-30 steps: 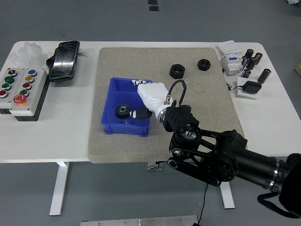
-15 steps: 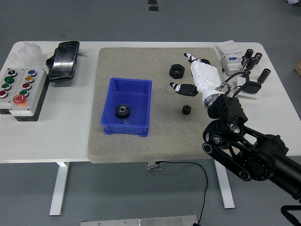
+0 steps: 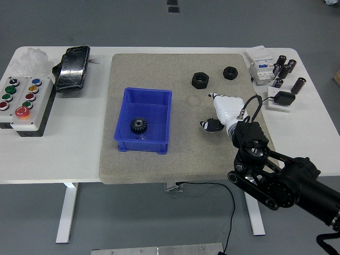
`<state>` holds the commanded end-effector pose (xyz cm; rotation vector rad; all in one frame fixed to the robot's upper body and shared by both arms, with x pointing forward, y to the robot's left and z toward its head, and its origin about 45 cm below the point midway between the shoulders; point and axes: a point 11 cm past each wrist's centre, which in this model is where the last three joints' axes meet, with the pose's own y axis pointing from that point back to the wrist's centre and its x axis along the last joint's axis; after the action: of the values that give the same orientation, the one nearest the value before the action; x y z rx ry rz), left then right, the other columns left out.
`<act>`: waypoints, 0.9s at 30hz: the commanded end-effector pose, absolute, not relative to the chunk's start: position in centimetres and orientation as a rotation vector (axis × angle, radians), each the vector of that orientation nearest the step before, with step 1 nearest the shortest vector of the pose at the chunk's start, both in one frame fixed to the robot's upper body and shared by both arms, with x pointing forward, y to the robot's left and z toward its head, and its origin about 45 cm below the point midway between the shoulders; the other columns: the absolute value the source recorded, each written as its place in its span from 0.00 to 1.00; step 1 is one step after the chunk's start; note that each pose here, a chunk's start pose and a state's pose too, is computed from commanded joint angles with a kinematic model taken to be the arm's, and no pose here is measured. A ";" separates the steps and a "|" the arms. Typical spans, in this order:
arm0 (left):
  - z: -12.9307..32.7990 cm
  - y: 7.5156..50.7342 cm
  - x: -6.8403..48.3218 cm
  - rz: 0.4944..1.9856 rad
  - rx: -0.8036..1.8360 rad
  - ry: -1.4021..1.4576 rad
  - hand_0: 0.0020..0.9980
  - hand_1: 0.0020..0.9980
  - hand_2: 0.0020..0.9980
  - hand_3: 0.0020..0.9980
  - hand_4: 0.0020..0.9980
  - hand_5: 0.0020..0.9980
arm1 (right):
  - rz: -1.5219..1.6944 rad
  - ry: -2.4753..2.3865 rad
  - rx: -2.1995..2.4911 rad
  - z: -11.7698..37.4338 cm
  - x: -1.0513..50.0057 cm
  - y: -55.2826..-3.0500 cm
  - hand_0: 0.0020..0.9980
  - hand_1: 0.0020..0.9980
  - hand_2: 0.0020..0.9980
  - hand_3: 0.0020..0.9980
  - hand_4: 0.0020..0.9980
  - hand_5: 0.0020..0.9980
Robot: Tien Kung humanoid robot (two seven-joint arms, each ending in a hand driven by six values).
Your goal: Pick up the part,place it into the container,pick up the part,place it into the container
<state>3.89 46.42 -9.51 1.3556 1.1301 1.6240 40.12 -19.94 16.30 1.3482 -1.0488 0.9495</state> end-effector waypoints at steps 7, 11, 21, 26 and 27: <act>-9.5 46.5 3.9 1.625 1.357 1.129 0.61 0.52 0.56 0.63 0.54 0.51 | 0.897 -0.988 1.356 14.8 39.7 -20.2 0.34 0.57 0.64 0.70 0.55 0.26; -9.5 46.5 3.9 1.624 1.356 1.128 0.61 0.52 0.56 0.63 0.54 0.51 | 0.877 -0.988 1.365 14.3 39.6 -20.2 0.34 0.57 0.64 0.70 0.55 0.26; -9.5 46.4 4.0 1.624 1.354 1.126 0.61 0.52 0.56 0.63 0.54 0.51 | 0.862 -1.009 1.372 14.0 39.5 -20.3 0.32 0.49 0.38 0.47 0.34 0.08; -9.5 46.4 4.0 1.624 1.353 1.125 0.61 0.52 0.56 0.63 0.54 0.51 | 0.872 -1.021 1.373 14.2 39.6 -20.1 0.31 0.49 0.37 0.46 0.34 0.06; -9.5 46.4 4.0 1.624 1.352 1.125 0.61 0.52 0.56 0.63 0.54 0.51 | 0.880 -1.024 1.373 14.4 39.6 -20.1 0.31 0.49 0.37 0.46 0.34 0.06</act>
<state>4.03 46.43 -9.49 1.3524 1.1253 1.6241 39.65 -20.07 14.36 1.3727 -1.0239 0.8795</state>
